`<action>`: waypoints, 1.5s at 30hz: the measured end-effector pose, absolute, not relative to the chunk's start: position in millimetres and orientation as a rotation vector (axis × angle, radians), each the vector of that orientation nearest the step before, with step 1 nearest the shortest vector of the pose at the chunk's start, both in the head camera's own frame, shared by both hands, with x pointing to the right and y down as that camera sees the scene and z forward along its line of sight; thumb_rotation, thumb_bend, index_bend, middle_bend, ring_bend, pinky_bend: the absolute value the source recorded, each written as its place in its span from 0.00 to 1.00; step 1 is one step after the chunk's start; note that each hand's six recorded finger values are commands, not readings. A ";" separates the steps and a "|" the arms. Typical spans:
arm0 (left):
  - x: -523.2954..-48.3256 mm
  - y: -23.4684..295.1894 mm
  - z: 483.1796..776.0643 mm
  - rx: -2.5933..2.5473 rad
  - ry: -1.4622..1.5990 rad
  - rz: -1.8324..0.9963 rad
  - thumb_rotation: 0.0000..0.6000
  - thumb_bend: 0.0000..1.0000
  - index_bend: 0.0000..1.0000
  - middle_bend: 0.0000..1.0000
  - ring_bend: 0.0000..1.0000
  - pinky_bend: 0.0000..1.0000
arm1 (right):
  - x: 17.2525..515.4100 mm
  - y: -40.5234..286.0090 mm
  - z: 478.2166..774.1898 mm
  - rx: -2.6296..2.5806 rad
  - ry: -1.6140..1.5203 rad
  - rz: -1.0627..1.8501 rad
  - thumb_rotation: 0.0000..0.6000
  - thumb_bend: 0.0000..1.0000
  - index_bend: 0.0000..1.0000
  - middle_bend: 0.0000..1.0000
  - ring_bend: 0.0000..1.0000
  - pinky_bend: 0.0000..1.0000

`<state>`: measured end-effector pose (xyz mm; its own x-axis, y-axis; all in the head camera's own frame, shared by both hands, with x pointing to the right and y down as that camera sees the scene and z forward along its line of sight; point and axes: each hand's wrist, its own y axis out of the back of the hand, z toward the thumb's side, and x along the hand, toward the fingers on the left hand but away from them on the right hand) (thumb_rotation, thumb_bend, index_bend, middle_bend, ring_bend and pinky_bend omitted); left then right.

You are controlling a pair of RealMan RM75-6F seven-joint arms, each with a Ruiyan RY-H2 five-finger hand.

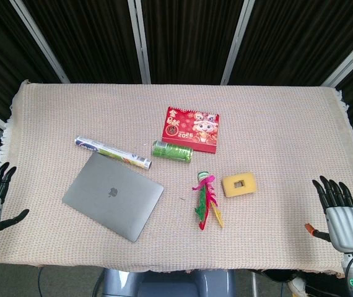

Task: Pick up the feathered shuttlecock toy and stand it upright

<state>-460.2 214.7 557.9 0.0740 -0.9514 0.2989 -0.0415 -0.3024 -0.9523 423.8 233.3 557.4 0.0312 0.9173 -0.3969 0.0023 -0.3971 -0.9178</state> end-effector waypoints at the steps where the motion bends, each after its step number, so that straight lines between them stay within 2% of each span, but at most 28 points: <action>1: -460.5 214.6 558.9 -1.504 1.034 -1.358 1.00 0.04 0.00 0.00 0.00 0.00 | 423.9 233.0 558.1 -1.523 -0.970 1.478 1.00 0.00 0.00 0.00 0.00 0.00; 10: -459.7 212.9 567.3 -1.510 1.011 -1.391 1.00 0.04 0.00 0.00 0.00 0.00 | 423.5 231.5 563.4 -1.538 -0.956 1.490 1.00 0.00 0.00 0.00 0.00 0.00; 13: -458.2 212.5 567.7 -1.513 1.012 -1.389 1.00 0.04 0.00 0.00 0.00 0.00 | 418.6 231.1 565.2 -1.565 -0.955 1.469 1.00 0.00 0.06 0.00 0.00 0.00; 18: -455.2 211.0 568.7 -1.514 1.010 -1.382 1.00 0.04 0.00 0.00 0.00 0.00 | 400.7 228.9 568.3 -1.643 -0.943 1.370 1.00 0.01 0.22 0.00 0.00 0.00; 26: -450.8 210.4 579.8 -1.529 0.966 -1.410 1.00 0.04 0.00 0.00 0.00 0.00 | 341.8 229.4 576.3 -1.776 -0.848 1.097 1.00 0.06 0.36 0.00 0.00 0.00; 37: -450.0 207.7 589.2 -1.537 0.943 -1.437 1.00 0.04 0.00 0.00 0.00 0.00 | 260.8 255.1 611.9 -2.021 -0.724 0.919 1.00 0.06 0.39 0.00 0.00 0.00; 45: -454.0 205.5 588.2 -1.519 0.958 -1.448 1.00 0.04 0.00 0.00 0.00 0.00 | 231.6 248.5 631.8 -2.043 -0.603 0.875 1.00 0.08 0.38 0.00 0.00 0.00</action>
<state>-454.0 205.5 588.2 0.0531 -0.9223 0.3828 0.0083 -0.3830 -0.9237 231.6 248.5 631.8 0.6450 0.6700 -0.3675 0.1046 -0.5538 -0.8260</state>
